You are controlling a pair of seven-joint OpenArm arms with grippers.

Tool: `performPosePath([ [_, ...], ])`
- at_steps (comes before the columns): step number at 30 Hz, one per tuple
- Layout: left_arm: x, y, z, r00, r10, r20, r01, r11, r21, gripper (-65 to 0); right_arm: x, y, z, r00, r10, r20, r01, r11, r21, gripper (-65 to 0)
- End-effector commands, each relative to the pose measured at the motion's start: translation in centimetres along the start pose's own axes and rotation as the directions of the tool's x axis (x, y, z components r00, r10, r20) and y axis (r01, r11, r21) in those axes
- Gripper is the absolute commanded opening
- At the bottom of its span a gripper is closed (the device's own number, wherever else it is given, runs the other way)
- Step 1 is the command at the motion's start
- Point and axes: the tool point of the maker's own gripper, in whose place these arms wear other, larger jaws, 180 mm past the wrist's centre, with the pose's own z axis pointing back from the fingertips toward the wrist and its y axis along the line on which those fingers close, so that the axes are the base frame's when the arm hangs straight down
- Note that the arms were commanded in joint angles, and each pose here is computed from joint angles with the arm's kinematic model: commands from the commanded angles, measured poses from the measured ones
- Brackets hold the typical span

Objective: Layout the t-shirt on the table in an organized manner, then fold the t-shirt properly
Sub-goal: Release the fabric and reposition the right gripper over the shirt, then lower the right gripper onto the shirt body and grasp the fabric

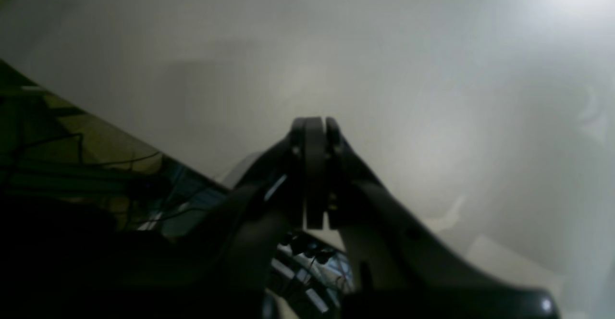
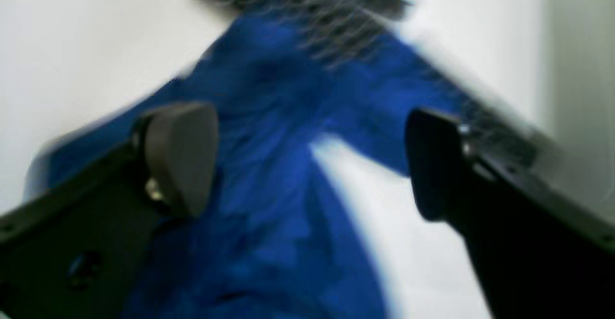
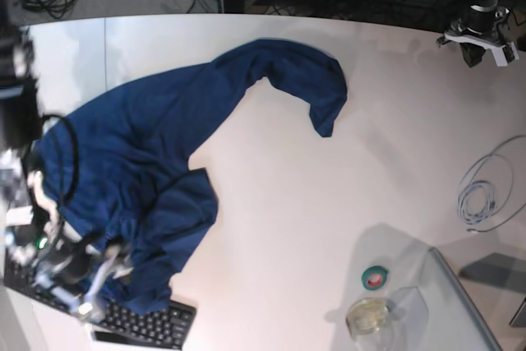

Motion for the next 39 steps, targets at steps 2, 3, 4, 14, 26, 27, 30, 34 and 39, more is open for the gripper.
performPosePath([
  [2,2.3,0.1,-0.4,0.998,0.001,0.068,0.000,1.000,0.000,-65.0,2.6,2.2,1.6,0.995,0.023,0.096,-0.026,0.999,0.024,-15.5],
  [3,2.4,-0.1,-0.5,0.997,0.006,0.072,-0.006,1.000,-0.002,-65.0,2.4,4.0,2.0,0.995,0.020,0.099,-0.026,0.998,0.052,-16.4],
  [4,2.6,-0.6,-0.7,0.997,0.007,0.076,-0.006,1.000,-0.016,-65.0,2.3,5.3,2.3,0.995,0.016,0.099,-0.023,0.997,0.071,-16.8],
  [14,0.0,-3.0,-1.2,1.000,-0.009,0.008,0.009,0.997,-0.081,-65.0,0.0,12.8,2.2,0.998,-0.064,0.020,0.059,0.978,0.198,-17.1],
  [26,-4.2,-1.7,-1.2,0.995,0.023,-0.096,-0.029,0.998,-0.054,-65.0,-1.4,14.9,-2.0,0.988,-0.133,-0.076,0.148,0.960,0.240,-16.8],
  [27,-4.3,-1.6,-1.1,0.995,0.021,-0.099,-0.026,0.998,-0.053,-65.0,-1.4,15.1,-2.4,0.987,-0.137,-0.088,0.155,0.958,0.242,-16.8],
  [30,-4.3,-1.5,-1.0,0.995,0.017,-0.098,-0.023,0.998,-0.052,-65.0,-1.7,15.0,-3.6,0.983,-0.160,-0.095,0.178,0.954,0.240,-16.8],
  [34,-4.2,-1.6,-0.9,0.995,0.013,-0.095,-0.018,0.998,-0.053,-65.0,-2.4,15.5,-5.4,0.974,-0.200,-0.110,0.221,0.944,0.244,-16.7],
  [39,-4.1,-1.6,-0.9,0.996,0.014,-0.093,-0.019,0.998,-0.053,-65.0,-4.6,16.6,-6.7,0.958,-0.246,-0.147,0.276,0.930,0.244,-17.0],
])
